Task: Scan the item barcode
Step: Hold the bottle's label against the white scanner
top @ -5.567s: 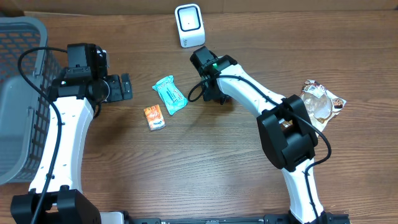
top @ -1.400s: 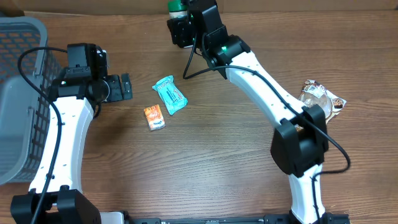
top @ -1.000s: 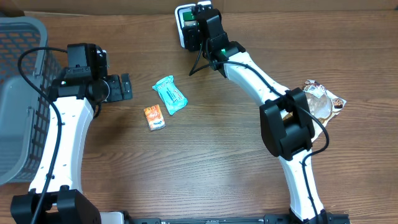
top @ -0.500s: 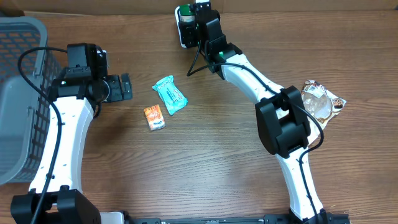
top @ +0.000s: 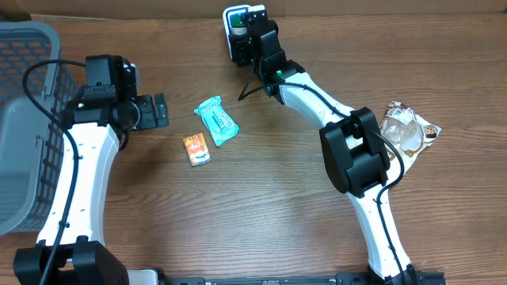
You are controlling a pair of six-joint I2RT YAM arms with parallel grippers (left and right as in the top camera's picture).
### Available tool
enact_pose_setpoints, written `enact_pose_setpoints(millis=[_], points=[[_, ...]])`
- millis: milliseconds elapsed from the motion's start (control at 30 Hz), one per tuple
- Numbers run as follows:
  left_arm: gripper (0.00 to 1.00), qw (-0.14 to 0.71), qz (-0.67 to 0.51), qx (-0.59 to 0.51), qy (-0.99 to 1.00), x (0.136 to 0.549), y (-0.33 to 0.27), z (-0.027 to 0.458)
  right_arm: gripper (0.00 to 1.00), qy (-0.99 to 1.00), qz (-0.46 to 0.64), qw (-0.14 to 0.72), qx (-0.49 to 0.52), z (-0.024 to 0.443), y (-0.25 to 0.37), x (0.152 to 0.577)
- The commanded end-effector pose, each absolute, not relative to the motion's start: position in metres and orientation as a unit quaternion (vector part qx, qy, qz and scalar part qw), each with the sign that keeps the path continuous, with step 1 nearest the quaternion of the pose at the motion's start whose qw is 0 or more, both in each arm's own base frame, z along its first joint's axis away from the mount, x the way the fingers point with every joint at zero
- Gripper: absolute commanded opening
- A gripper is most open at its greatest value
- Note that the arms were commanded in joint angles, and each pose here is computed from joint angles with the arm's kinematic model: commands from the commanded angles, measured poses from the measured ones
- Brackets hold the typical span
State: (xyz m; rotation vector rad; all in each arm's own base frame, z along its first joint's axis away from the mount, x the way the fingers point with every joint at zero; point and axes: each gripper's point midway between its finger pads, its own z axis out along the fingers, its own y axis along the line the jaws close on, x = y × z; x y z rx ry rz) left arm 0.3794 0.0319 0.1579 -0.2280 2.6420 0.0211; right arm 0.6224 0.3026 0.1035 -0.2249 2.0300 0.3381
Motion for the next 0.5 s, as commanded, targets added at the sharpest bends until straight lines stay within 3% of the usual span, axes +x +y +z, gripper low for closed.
enact_pose_setpoints(millis=[0,467], points=[[1.00,0.238,0.016,-0.072,0.968,0.379,0.035,0.155,0.46,0.829,0.141,0.534,-0.091,0.124,0.306,0.629],[1.00,0.238,0.016,-0.072,0.968,0.379,0.035,0.155,0.42,0.839,0.135,0.519,-0.094,0.149,0.306,0.630]])
